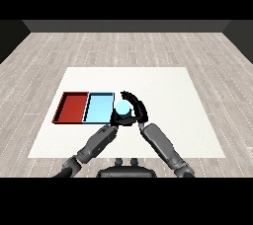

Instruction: Pick the blue can and put it in the blue box

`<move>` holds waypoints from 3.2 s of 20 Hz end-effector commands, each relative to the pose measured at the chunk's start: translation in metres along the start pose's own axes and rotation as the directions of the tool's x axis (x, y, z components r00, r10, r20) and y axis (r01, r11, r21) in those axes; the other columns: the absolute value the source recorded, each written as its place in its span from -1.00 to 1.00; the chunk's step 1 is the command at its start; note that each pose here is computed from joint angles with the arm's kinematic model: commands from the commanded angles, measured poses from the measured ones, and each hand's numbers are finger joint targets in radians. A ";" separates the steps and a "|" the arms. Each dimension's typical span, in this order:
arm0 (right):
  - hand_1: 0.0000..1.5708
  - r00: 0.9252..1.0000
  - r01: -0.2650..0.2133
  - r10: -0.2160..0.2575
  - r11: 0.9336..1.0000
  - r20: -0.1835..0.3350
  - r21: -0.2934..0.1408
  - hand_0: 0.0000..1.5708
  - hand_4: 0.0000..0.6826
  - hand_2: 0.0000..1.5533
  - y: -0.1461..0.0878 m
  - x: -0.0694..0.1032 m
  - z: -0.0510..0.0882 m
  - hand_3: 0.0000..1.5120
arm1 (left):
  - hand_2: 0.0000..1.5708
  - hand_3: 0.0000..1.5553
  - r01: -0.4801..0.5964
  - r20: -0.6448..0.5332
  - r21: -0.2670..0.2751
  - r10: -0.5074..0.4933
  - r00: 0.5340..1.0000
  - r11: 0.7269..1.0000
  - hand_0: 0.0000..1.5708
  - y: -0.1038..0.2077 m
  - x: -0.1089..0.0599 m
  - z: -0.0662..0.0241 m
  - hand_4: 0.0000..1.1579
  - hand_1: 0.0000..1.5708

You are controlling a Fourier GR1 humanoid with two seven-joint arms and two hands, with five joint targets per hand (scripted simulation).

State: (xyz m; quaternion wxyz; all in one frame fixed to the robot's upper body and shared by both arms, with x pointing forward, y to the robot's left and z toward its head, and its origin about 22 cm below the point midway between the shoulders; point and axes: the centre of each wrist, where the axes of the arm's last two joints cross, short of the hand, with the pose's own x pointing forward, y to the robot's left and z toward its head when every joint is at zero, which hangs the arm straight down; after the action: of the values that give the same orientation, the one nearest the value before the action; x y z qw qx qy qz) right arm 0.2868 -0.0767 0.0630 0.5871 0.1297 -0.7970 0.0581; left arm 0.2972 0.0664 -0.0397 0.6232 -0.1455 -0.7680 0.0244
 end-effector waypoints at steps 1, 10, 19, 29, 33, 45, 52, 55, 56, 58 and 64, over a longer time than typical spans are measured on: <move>-1.00 1.000 -0.010 0.010 1.000 -0.012 0.005 -1.00 -1.00 -1.00 0.006 0.007 -0.001 -1.00 | 1.00 0.96 -0.013 0.018 0.007 0.013 1.000 1.000 1.00 -0.003 0.002 -0.0148 0.96 1.00; -1.00 0.994 0.051 -0.042 0.995 0.100 -0.090 -1.00 -1.00 -1.00 -0.059 -0.006 0.023 -1.00 | 1.00 0.98 0.041 0.023 0.048 -0.042 0.999 0.998 1.00 0.038 0.004 -0.0192 0.99 1.00; -1.00 0.972 0.192 -0.139 0.937 0.192 -0.290 -1.00 -1.00 -1.00 -0.105 0.018 0.059 -1.00 | 1.00 0.95 0.259 0.049 0.155 -0.269 0.962 0.953 1.00 0.085 0.045 -0.0498 0.98 1.00; -1.00 0.970 0.219 -0.168 0.919 0.178 -0.327 -1.00 -1.00 -1.00 -0.112 0.004 0.054 -1.00 | 1.00 0.92 0.597 -0.240 0.223 -0.550 0.800 0.771 1.00 0.145 0.047 -0.0552 0.89 1.00; -1.00 0.973 0.208 -0.156 0.912 0.168 -0.355 -1.00 -1.00 -1.00 -0.122 0.001 0.065 -1.00 | 0.95 0.85 0.702 -0.404 0.179 -0.599 0.691 0.689 1.00 0.176 0.042 -0.0593 0.71 1.00; -1.00 0.976 0.206 -0.161 0.903 0.146 -0.378 -1.00 -1.00 -1.00 -0.138 -0.020 0.069 -1.00 | 0.47 -0.74 0.792 -0.785 0.095 -0.444 0.432 0.603 0.68 0.153 -0.016 -0.0347 0.30 0.68; -1.00 0.983 0.179 -0.148 0.907 0.110 -0.380 -1.00 -1.00 -1.00 -0.153 -0.024 0.070 -1.00 | -1.00 -1.00 0.745 -0.804 0.118 -0.377 0.460 0.656 -1.00 0.183 -0.004 -0.0341 -1.00 -1.00; -1.00 0.974 0.213 -0.164 0.902 0.158 -0.376 -1.00 -1.00 -1.00 -0.140 -0.027 0.064 -1.00 | -1.00 -1.00 0.766 -0.809 0.082 -0.406 0.425 0.637 -1.00 0.172 -0.008 -0.0368 -1.00 -1.00; -1.00 0.975 0.206 -0.157 0.900 0.156 -0.384 -1.00 -1.00 -1.00 -0.153 -0.027 0.066 -1.00 | -1.00 -1.00 0.768 -0.805 0.109 -0.397 0.441 0.631 -1.00 0.185 -0.006 -0.0298 -1.00 -1.00; -1.00 0.976 0.210 -0.172 0.911 0.136 -0.356 -1.00 -1.00 -1.00 -0.143 -0.021 0.067 -1.00 | -1.00 -1.00 0.771 -0.812 0.107 -0.393 0.432 0.628 -1.00 0.176 0.002 -0.0464 -1.00 -1.00; -1.00 0.977 0.200 -0.159 0.913 0.142 -0.355 -1.00 -1.00 -1.00 -0.142 -0.018 0.064 -1.00 | -1.00 -1.00 0.688 -0.548 0.286 -0.475 0.689 0.667 -1.00 0.179 0.023 -0.0644 -1.00 -1.00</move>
State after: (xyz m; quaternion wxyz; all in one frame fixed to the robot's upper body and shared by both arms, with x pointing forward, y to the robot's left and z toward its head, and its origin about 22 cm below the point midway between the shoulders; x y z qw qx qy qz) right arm 0.2734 -0.2282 0.0166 0.5542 0.0950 -0.8110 -0.1615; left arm 0.3778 0.2328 -0.0612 0.8126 0.2892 -0.5037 -0.0483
